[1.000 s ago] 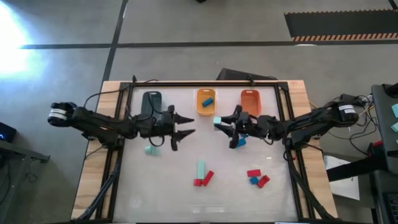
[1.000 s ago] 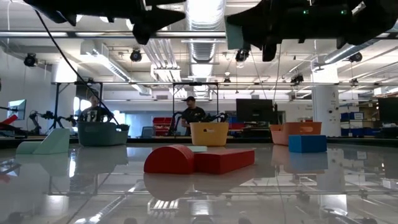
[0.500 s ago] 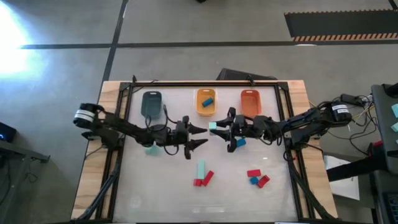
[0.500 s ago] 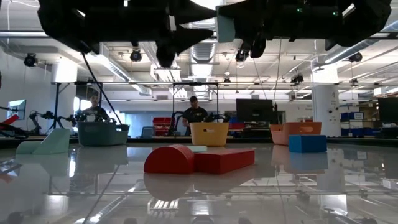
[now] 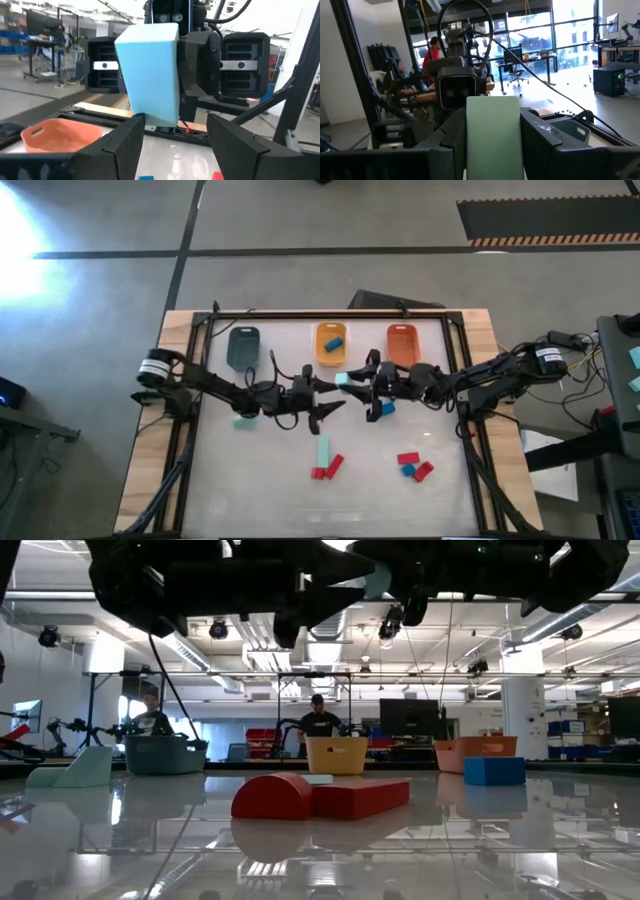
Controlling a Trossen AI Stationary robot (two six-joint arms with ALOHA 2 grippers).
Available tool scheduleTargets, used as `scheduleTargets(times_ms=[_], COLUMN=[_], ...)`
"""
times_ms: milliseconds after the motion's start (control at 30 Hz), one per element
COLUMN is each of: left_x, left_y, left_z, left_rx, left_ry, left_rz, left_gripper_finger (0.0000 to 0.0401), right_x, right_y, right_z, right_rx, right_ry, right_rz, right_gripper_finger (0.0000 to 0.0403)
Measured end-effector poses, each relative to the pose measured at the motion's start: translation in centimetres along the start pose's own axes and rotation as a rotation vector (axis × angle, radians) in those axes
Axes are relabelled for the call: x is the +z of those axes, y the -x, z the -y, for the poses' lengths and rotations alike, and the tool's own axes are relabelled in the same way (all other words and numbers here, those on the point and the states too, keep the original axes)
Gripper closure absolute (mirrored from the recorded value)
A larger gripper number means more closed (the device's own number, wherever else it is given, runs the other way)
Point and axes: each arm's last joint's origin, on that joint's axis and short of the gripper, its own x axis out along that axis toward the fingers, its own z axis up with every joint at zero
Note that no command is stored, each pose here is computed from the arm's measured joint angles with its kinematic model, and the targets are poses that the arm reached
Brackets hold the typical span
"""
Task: Sort & place blocks by color
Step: Put the light blue block into the green bin
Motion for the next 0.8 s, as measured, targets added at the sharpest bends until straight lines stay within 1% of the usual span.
scheduleTargets(times_ms=[167,300,433,500,633,800], left_x=[0.31,0.77,0.85,0.88,1.0,1.01], left_y=[-0.5,-0.41,-0.49,-0.5,-0.63,-0.66], left_z=[-0.29,-0.55,-0.76,-0.76,-0.68,-0.66], left_rx=[0.009,0.055,0.054,0.045,-0.012,-0.019], left_ry=[0.011,0.002,-0.001,-0.002,-0.046,-0.079], left_rz=[0.009,0.026,0.026,0.028,0.028,0.026], left_gripper_finger=[0.0199,0.0199,0.0198,0.0198,0.0199,0.0201], right_x=[0.04,-0.3,-0.34,-0.36,-0.25,-0.15], right_y=[0.04,0.03,0.05,0.03,0.02,0.01], right_z=[-0.13,-0.23,-0.24,-0.25,-0.34,-0.37], right_rx=[0.02,0.047,0.061,0.065,0.083,0.085], right_ry=[-0.004,-0.02,-0.025,-0.022,0.005,0.03], right_rz=[-0.005,-0.032,-0.037,-0.034,-0.019,-0.007], right_gripper_finger=[0.0281,0.0281,0.0281,0.0281,0.0281,0.0281])
